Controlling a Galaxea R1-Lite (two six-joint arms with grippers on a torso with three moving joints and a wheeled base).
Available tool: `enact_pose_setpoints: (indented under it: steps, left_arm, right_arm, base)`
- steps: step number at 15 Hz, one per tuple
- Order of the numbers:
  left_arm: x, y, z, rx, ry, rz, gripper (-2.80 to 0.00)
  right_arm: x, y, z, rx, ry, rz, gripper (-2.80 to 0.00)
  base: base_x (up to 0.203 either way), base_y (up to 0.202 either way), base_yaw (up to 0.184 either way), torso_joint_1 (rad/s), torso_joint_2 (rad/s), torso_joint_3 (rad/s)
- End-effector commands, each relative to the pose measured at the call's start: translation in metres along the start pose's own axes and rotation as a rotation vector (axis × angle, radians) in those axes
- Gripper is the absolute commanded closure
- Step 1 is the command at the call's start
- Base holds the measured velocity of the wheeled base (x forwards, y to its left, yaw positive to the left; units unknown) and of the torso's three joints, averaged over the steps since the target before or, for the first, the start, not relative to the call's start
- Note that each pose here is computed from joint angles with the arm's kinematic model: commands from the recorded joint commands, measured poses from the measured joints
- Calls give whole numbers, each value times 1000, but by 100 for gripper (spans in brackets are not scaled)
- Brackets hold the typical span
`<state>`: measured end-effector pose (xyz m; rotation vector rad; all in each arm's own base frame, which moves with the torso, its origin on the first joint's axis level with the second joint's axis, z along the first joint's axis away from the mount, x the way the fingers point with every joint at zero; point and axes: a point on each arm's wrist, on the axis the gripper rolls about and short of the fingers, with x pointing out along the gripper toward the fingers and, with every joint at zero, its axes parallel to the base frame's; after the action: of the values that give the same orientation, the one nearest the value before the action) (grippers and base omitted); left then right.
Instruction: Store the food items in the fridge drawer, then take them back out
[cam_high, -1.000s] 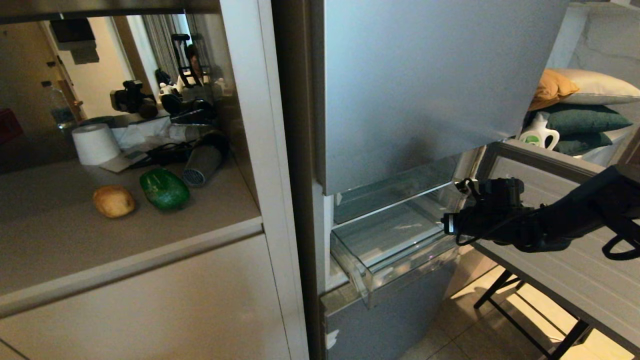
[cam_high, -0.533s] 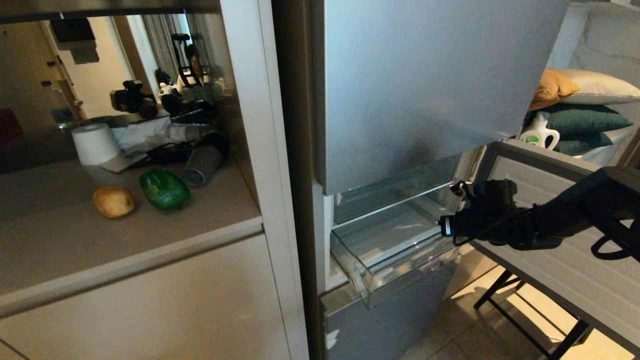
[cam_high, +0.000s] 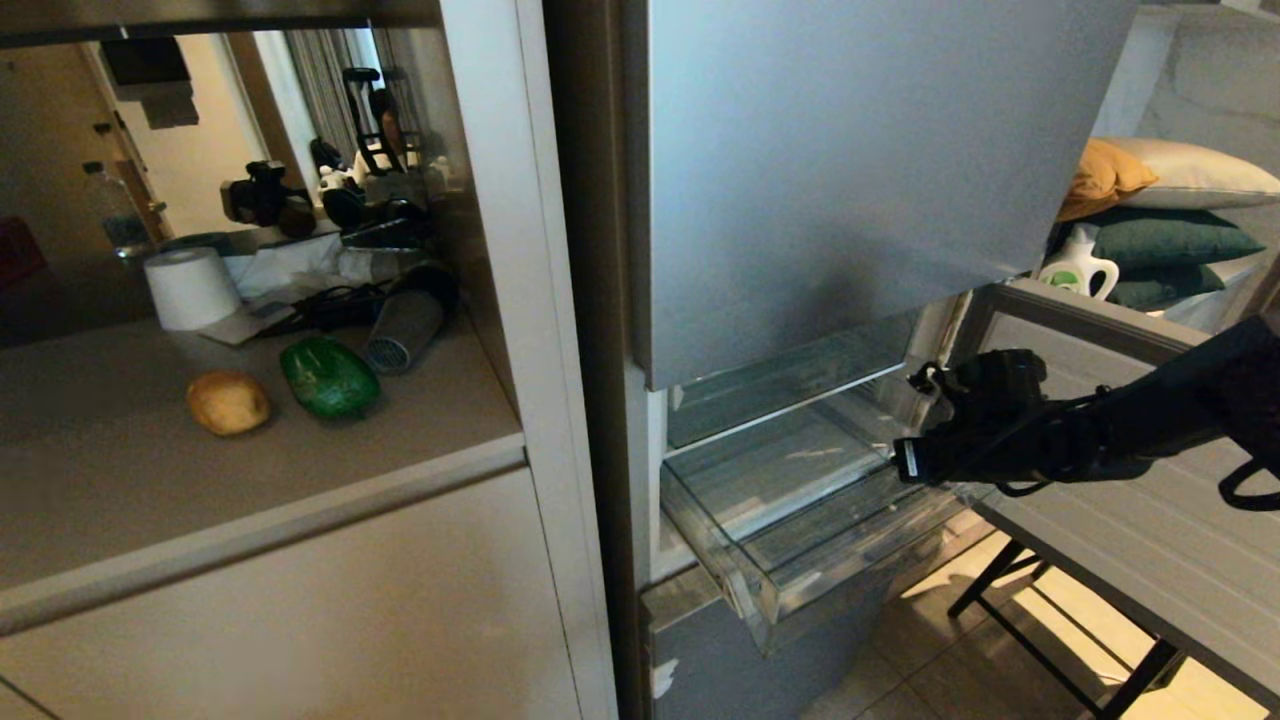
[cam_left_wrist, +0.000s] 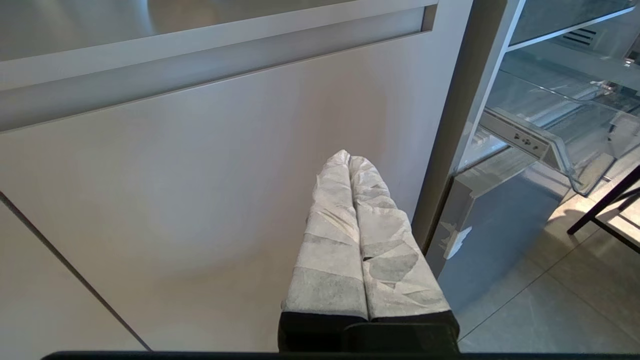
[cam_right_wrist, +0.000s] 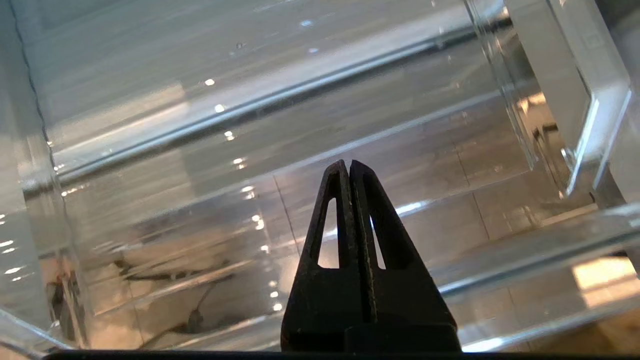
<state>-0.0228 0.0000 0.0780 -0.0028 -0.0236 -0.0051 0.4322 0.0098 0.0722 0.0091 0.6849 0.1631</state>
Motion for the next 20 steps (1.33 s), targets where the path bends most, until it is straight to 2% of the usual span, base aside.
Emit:
enact_pose_setpoints:
  steps: [1, 10, 20]
  left_arm:
    - [1, 0, -3, 0, 10, -1, 0]
    - [1, 0, -3, 0, 10, 1, 0]
    - [1, 0, -3, 0, 10, 1, 0]
  right_arm:
    - [-10, 0, 6, -1, -12, -9, 0]
    - [-26, -12, -8, 2, 41, -39, 0]
    - [-55, -8, -25, 10, 84, -39, 0]
  base:
    - [0, 0, 0, 0, 0, 0]
    - [0, 0, 0, 0, 0, 0]
    - [0, 0, 0, 0, 0, 0]
